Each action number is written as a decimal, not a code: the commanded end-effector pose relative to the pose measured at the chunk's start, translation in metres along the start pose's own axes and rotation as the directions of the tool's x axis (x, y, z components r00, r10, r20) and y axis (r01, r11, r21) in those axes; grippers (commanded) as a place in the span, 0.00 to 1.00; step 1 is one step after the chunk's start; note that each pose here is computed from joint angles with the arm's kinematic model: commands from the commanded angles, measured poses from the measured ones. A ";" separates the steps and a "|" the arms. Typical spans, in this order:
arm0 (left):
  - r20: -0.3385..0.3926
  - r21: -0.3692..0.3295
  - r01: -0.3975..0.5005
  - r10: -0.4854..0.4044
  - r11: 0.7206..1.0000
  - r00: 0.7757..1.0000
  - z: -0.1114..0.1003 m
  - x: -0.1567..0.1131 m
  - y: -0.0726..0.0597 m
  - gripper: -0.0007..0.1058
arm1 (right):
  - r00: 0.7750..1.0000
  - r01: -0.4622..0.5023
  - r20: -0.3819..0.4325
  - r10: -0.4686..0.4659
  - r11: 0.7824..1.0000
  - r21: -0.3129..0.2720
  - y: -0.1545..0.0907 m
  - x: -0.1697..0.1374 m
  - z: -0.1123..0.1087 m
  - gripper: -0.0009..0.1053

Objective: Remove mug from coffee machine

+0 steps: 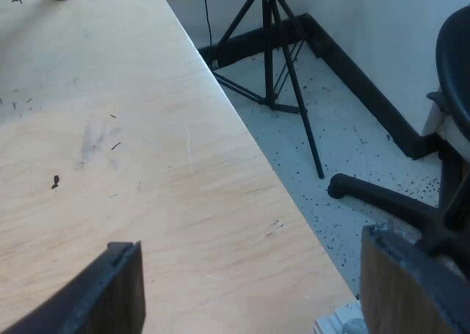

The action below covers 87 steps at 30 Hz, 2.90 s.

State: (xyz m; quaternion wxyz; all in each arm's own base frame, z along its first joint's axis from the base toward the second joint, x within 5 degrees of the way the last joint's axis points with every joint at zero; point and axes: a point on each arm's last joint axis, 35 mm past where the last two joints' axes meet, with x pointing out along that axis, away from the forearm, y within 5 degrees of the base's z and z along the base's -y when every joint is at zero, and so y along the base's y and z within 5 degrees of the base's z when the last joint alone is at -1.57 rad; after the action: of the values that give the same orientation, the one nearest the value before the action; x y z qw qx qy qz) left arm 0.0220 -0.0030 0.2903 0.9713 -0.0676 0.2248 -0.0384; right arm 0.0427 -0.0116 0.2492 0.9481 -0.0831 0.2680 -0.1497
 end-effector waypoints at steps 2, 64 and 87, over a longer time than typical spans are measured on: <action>0.002 -0.009 0.007 -0.007 1.000 1.000 0.003 0.002 -0.001 0.75 | 1.000 0.004 0.005 -0.004 1.000 0.001 -0.001 -0.001 0.002 0.60; -0.011 0.115 0.442 -0.444 0.890 0.896 0.088 0.002 -0.039 0.75 | 0.745 -0.621 0.011 0.667 0.699 -0.356 0.021 -0.044 0.150 0.60; -0.013 0.115 0.442 -0.443 0.890 0.896 0.088 0.002 -0.039 0.75 | 0.492 -0.833 -0.290 0.821 0.348 -0.430 0.110 -0.007 0.152 0.60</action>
State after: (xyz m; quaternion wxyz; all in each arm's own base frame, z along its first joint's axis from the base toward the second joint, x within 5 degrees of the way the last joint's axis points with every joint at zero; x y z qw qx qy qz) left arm 0.0616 -0.0320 0.3701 0.9398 -0.0554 0.2030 -0.2691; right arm 0.1397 0.0938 0.3596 0.8461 -0.1732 0.3068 0.3999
